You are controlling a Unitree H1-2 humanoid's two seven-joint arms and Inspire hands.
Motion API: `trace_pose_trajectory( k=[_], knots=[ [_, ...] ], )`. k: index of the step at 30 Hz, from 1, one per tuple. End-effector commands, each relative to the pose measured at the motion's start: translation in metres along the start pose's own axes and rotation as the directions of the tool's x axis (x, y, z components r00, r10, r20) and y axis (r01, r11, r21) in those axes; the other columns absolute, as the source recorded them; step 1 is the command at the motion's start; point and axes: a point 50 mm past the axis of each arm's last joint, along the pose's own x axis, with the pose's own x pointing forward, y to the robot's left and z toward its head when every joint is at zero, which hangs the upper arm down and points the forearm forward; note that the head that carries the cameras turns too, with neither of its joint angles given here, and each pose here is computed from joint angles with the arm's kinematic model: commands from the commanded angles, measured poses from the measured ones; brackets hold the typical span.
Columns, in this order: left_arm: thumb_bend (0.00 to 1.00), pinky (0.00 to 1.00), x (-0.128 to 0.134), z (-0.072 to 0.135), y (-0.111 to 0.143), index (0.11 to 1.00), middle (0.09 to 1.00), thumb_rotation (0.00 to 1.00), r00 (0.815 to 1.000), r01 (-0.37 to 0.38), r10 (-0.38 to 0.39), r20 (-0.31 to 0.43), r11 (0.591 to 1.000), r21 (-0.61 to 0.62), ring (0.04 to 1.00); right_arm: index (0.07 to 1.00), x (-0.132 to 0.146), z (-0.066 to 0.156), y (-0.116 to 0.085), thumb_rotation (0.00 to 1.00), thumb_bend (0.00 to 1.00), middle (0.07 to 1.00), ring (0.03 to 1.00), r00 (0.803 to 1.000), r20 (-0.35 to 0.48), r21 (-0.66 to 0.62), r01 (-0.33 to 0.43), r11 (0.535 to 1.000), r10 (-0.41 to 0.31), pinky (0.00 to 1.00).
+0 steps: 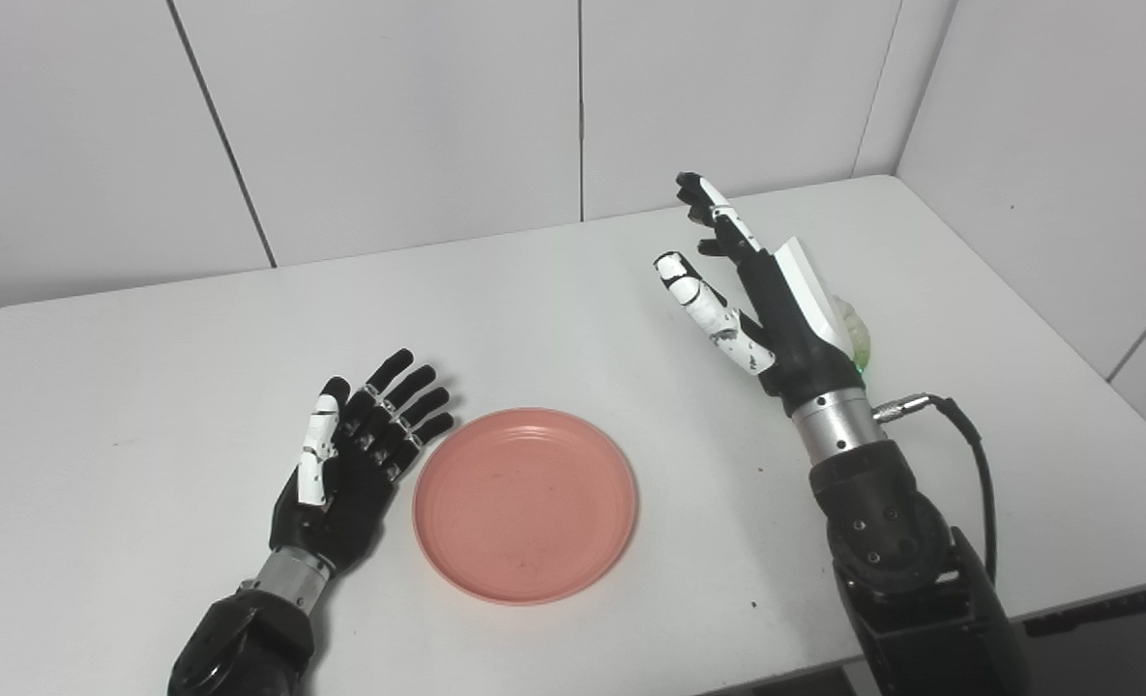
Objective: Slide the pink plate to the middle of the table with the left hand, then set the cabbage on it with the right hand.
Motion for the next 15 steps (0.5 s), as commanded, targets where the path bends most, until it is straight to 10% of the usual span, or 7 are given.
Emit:
trace_pose_trajectory(
  k=[1, 15],
  knots=[
    [0.47, 0.81, -0.014, -0.021, 0.02, 0.838, 0.851, 1.0, 0.991, -0.078, 0.077, -0.106, 0.997, -0.004, 0.832, 0.921, 0.012, 0.018, -0.016, 1.0, 0.58, 0.91, 0.883, 0.996, 0.075, -0.063, 0.057, 0.996, -0.052, 0.81],
    [0.46, 0.8, -0.015, -0.02, 0.028, 0.827, 0.84, 1.0, 0.992, -0.077, 0.078, -0.1, 0.997, 0.015, 0.824, 0.935, 0.031, -0.004, -0.051, 0.61, 0.99, 0.917, 0.864, 0.991, 0.055, -0.424, 0.131, 0.896, -0.118, 0.76]
  ],
)
